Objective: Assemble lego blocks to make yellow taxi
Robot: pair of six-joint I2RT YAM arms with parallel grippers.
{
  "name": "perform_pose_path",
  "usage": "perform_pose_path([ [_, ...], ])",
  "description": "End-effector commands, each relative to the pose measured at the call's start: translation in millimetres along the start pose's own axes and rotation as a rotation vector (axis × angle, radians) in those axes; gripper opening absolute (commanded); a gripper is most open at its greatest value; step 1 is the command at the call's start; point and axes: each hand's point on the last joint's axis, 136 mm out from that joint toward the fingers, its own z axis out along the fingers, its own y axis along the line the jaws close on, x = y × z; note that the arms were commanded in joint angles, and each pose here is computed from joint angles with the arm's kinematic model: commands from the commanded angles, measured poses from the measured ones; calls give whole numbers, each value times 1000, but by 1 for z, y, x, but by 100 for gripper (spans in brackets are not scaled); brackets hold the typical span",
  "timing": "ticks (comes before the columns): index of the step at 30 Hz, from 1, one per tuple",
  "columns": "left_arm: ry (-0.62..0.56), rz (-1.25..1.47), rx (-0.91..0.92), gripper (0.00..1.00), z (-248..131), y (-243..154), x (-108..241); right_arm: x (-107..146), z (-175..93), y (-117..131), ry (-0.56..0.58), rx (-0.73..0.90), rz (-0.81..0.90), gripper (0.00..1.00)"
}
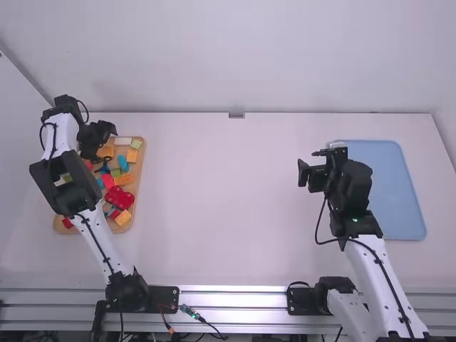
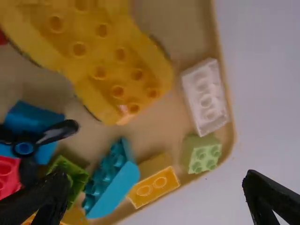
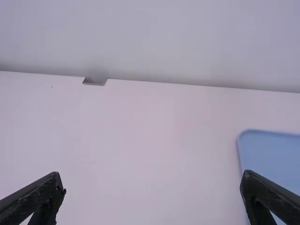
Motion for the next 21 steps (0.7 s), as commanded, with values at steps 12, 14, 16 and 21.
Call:
perform_pose_path([
  [12,-230,-211,-195,99,7,26,-26,-9,-1,3,-18,-10,2,99],
  [14,-240,-215,-199,97,7,26,-27,-10,-1,7,-19,-20,-3,99],
  [16,-246,-232,-197,96,6,26,-28,-10,-1,12,-19,-31,-14,99],
  [21,-269,-237,-179,93,6,22,-33,-9,0,15,-15,-9,-29,99],
])
